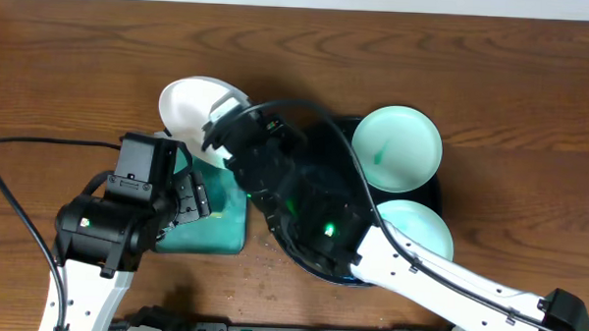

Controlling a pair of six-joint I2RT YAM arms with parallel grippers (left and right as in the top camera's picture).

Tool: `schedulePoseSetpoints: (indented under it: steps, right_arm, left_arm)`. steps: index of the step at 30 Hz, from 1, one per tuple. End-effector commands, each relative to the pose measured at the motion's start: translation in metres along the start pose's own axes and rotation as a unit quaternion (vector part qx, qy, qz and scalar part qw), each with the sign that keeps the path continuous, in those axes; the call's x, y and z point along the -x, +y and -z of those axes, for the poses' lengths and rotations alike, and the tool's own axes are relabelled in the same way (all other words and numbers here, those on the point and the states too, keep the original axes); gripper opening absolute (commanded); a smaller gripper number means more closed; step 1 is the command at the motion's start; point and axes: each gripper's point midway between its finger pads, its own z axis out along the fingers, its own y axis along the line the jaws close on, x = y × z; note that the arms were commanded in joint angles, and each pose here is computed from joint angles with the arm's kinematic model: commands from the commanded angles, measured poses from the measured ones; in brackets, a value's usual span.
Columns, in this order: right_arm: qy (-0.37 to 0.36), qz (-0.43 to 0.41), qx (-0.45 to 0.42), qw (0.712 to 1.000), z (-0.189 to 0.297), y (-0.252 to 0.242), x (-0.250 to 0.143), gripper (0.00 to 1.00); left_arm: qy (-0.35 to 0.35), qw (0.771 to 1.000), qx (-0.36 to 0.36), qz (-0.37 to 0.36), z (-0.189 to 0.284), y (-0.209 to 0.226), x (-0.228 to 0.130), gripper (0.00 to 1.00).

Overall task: Clean dirty plates on tray and stack at the side
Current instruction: 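Lift the cleaned white plate off the black tray with the right gripper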

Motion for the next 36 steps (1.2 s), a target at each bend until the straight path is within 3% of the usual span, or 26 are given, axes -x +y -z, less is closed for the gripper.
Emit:
schedulePoseSetpoints:
  steps: [1, 22, 36]
  right_arm:
    - [-0.014, 0.055, -0.021, 0.998, 0.006, -0.004, 0.013, 0.01]
    - [-0.061, 0.105, -0.047, 0.992, 0.010, -0.014, 0.041, 0.01]
    - [-0.073, 0.093, -0.052, 0.992, 0.012, -0.016, 0.047, 0.01]
  left_arm:
    - [-0.009, 1.000, -0.001, 0.002, 0.006, 0.000, 0.005, 0.82]
    - [-0.009, 1.000, -0.001, 0.002, 0.006, 0.000, 0.005, 0.82]
    - [-0.009, 1.000, -0.001, 0.002, 0.006, 0.000, 0.005, 0.82]
